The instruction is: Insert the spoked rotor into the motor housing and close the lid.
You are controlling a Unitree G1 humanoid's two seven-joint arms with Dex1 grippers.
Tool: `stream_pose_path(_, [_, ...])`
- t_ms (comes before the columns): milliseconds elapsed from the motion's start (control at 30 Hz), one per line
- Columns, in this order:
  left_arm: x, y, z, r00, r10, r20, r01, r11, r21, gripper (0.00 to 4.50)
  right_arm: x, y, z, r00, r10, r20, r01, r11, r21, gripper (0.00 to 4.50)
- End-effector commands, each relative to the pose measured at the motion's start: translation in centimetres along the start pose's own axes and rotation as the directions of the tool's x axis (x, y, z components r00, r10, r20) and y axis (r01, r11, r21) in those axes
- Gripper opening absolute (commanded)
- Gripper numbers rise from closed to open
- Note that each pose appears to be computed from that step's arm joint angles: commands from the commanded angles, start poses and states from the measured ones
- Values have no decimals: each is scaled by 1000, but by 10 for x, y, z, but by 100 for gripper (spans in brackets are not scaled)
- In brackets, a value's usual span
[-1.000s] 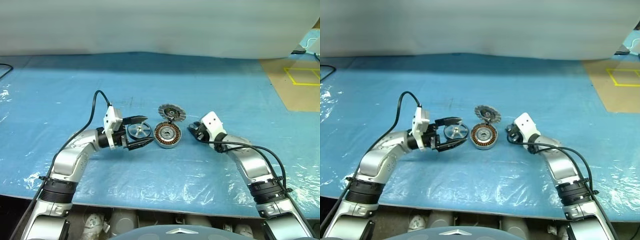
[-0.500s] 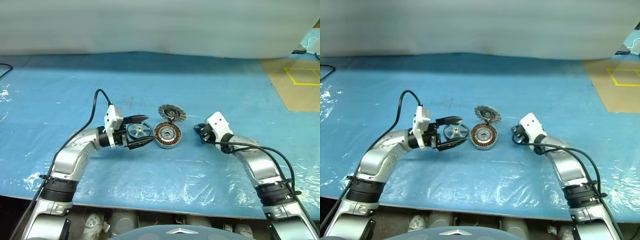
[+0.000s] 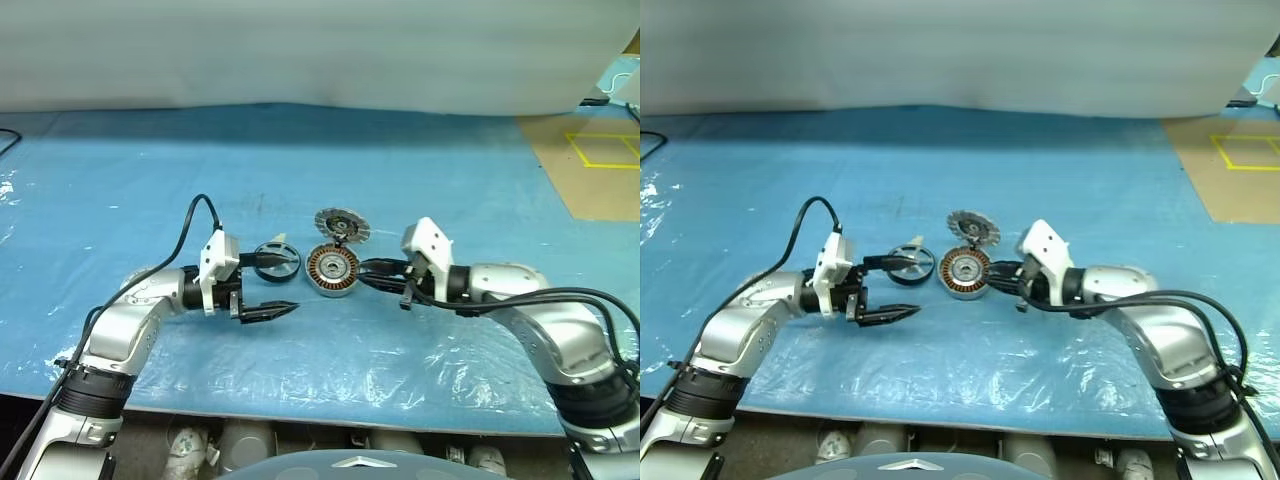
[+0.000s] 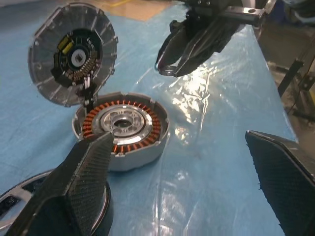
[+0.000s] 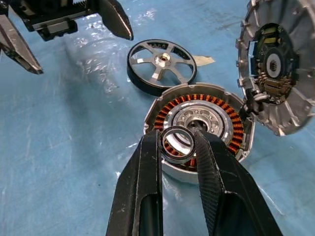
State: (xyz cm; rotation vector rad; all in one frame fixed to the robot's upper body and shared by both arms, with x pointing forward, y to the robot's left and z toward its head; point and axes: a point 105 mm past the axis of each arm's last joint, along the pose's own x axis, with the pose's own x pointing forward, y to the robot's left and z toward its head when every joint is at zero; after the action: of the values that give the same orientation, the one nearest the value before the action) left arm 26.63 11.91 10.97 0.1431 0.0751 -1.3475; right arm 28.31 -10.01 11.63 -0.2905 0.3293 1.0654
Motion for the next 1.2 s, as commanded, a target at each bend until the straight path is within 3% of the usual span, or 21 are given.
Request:
stream_pose_path(33, [-2,-1,0,1000,5,-1,-5,999,54,450,12,-3,9,1000,21,9,-20,996,-86,55])
stream_pose_path(467, [-3,-3,-6,999,49,20,-50,997,60,450,42,-4,11,998,56,-5,-56,980,-190,55])
stream_pose_path(867, [4,-1,0,998,42,51,-45,998,51,450,43,-26,5,999,-44,-16,40,979,-199,55])
stream_pose_path(1200, [6,1,1,998,34,48,-37,998,56,450,46,-17,6,1000,-8,-8,7,982,-189,55])
